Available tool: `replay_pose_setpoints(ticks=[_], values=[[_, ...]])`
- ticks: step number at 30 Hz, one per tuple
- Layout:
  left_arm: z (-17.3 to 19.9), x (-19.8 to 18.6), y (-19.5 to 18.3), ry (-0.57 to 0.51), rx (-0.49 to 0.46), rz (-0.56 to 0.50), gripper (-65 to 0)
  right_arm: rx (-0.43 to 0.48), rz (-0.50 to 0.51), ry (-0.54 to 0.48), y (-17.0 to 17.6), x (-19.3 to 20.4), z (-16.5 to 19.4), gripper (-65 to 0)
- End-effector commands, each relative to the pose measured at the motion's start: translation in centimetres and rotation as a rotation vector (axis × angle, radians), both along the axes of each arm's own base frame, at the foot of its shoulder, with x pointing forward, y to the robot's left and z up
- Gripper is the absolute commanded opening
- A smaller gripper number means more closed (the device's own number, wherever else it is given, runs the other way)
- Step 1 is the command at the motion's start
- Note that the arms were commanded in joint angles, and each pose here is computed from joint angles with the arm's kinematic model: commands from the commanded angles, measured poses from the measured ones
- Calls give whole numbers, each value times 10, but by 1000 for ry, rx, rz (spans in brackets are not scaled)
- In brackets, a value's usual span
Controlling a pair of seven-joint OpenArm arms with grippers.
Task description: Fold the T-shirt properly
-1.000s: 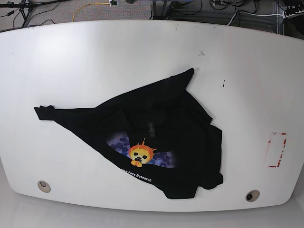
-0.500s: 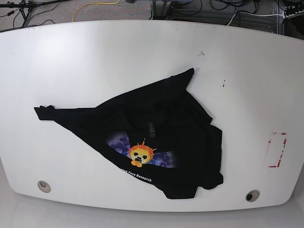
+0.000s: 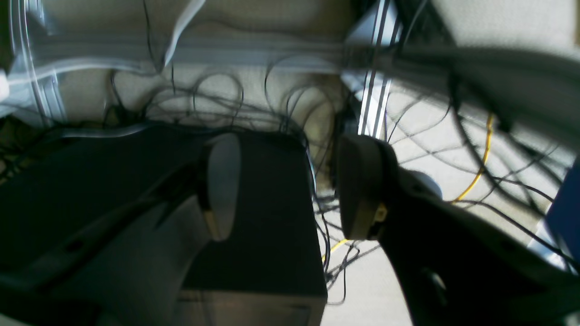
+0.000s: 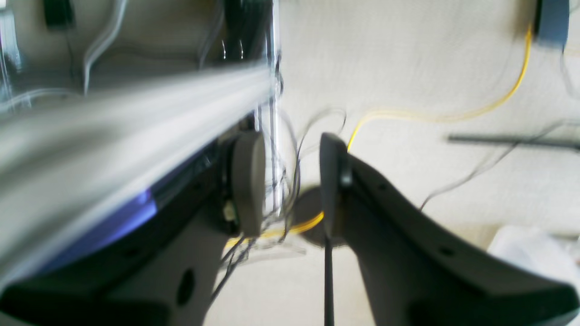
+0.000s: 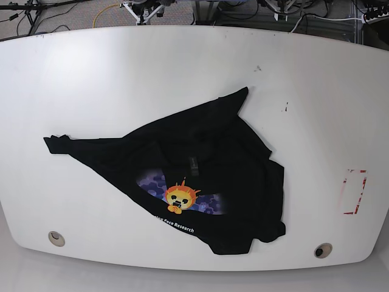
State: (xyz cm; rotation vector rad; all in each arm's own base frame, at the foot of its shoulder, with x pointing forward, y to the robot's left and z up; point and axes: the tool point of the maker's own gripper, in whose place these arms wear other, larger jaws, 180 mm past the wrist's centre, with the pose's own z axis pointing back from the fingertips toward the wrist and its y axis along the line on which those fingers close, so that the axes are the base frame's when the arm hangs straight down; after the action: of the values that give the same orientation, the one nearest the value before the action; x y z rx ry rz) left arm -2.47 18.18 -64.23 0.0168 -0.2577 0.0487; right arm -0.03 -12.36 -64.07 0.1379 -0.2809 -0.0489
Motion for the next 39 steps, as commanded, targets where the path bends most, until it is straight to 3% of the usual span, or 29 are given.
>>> replay_pose_setpoints(ticks=[1,12,22,39], values=[[1,-36,4,75,8,2,-339,-4,-2,48,-2,-29,0,-455],[1,-37,4,73,6,3,-339,-5,-8,61,-2,-44,2,-455],[11,-35,3,8,7,-9,-342,-31,-1,8,-4,-49,18,-455],[65,-65,-2,-86,-3,-62,-342,-99,31,-56,-18,-84,73,-455]])
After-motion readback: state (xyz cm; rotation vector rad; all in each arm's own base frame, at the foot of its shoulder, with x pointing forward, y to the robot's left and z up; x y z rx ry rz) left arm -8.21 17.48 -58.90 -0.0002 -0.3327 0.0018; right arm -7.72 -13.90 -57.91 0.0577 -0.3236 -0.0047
